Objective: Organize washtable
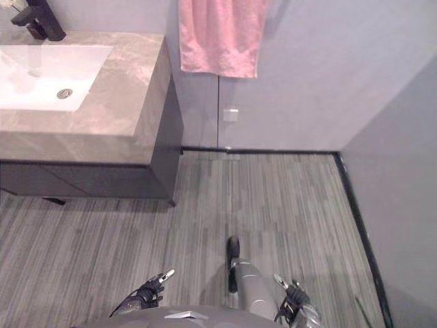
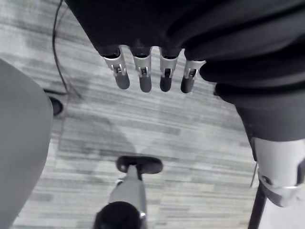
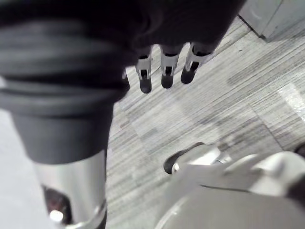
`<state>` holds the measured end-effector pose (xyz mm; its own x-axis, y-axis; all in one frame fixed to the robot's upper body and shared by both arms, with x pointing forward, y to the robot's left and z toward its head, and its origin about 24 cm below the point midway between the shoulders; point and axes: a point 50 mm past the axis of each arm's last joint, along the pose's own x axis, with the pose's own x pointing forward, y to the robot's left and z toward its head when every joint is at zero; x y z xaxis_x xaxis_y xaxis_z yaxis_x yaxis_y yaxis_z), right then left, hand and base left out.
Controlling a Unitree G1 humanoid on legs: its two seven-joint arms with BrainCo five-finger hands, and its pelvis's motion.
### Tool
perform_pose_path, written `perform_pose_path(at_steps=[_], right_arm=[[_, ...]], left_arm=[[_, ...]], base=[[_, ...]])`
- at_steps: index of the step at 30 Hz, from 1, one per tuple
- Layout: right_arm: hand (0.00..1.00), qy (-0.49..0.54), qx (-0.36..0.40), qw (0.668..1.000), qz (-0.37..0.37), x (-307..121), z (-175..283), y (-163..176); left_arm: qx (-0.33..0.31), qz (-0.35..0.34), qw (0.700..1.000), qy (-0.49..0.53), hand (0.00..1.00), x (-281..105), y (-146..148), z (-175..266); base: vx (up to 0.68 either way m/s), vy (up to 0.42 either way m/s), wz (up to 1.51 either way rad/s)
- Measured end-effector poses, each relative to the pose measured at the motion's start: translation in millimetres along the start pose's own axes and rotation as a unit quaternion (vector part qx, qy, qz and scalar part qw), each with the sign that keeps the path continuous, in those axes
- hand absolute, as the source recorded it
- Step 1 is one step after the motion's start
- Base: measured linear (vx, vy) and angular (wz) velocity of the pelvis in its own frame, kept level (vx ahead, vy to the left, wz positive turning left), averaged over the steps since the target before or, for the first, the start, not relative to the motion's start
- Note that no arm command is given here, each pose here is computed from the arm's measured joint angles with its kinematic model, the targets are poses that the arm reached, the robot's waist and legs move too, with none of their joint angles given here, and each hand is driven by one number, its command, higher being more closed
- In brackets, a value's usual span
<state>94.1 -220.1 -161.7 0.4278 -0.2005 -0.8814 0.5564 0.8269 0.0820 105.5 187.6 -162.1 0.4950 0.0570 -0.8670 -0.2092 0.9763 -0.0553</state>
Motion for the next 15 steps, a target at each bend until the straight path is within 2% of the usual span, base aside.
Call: perform_pose_path(at_steps=[3, 7, 9, 11, 15], right_arm=[[0.00, -0.025, -0.036, 0.998, 0.037, 4, 18, 23], [0.00, -0.057, -0.134, 0.984, 0.105, 7, 41, 69], [0.00, -0.077, -0.140, 0.981, 0.114, 7, 54, 78], [0.00, -0.092, -0.137, 0.981, 0.104, 8, 62, 79], [0.00, -0.098, -0.147, 0.982, 0.073, 6, 57, 55]], left_arm=[[-0.026, -0.005, 1.000, -0.010, 0.00, 1, -7, 4], [-0.009, 0.001, 0.999, -0.040, 0.00, 1, -1, 16], [-0.008, 0.009, 0.999, -0.043, 0.00, 1, 3, 16], [-0.030, 0.029, 0.998, -0.049, 0.00, 0, 10, 16], [-0.037, 0.044, 0.998, -0.026, 0.00, -5, 13, -2]], base=[[0.61, -0.367, -0.23], [0.50, -0.245, -0.62], [0.35, -0.114, -0.43], [0.35, -0.057, -0.31], [0.25, 0.071, -0.30]])
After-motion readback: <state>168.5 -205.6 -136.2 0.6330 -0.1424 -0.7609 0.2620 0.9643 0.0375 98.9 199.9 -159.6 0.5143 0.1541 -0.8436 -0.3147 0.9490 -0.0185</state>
